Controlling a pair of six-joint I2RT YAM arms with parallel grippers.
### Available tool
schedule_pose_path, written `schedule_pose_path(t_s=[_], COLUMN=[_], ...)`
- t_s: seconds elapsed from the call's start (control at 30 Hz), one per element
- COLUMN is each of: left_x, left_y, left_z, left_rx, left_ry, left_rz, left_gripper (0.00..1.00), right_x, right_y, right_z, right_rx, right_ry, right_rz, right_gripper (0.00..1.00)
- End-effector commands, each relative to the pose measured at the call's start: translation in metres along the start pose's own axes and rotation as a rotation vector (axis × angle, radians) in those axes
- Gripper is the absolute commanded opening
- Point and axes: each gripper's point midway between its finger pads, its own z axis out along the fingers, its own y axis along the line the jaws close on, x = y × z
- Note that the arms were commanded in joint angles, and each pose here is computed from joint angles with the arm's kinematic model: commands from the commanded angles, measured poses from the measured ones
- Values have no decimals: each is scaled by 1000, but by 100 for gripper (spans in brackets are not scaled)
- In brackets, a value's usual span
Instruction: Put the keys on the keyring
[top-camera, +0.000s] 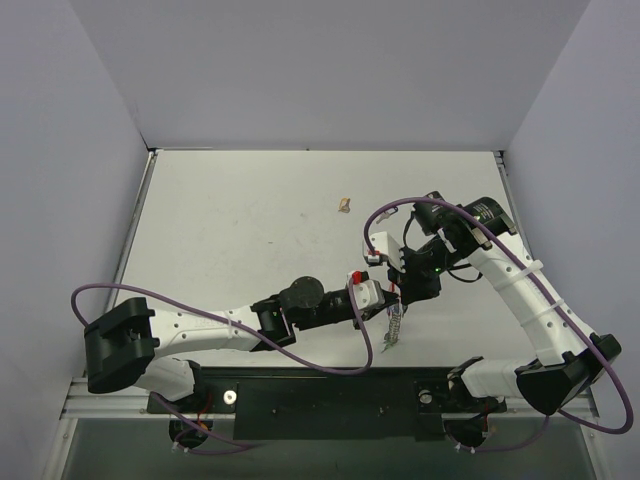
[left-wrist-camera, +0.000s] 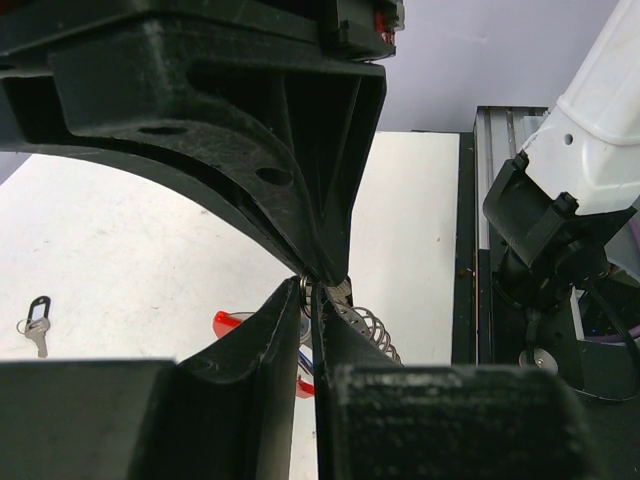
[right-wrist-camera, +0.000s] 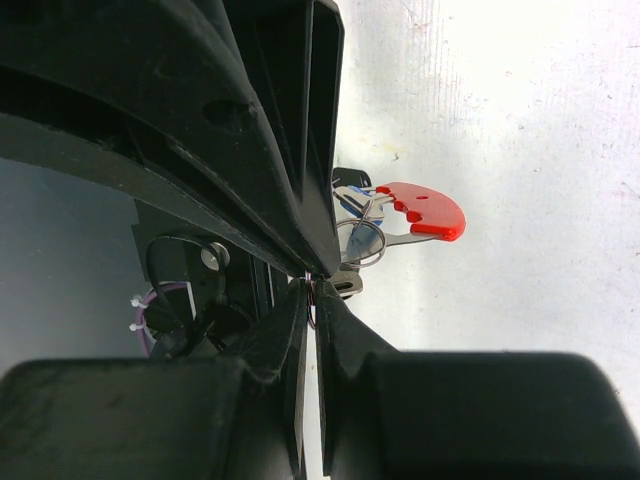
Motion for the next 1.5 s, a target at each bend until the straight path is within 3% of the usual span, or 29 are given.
schedule_pose_path(t_s=[0.0,0.77,0.93,1.03,1.2,1.47], left_x=[-28,-44,-41,-38,-33,-29], left_y=[1,3,1,1,2,0], left_z=[3,2,3,4,5,7], left_rx=[10,-11,0,6,6,12], left_ry=[-62,-148,-139,-118,-89,-76], left_rz=[10,-40,-39,-30,-24,-33], left_gripper=[20,22,10,8,17,19], right_x=[8,8,7,7,7,7], right_y=[30,31,31,31,31,31], right_z=[-10,-10,-10,-10,-10,-10], right_rx=[-88,-87,-87,-85,-87,-87], right_ry=[18,12,12,10,10,8], right_rz=[42,40,40,38,39,42], right_gripper=[0,0,0,0,0,0])
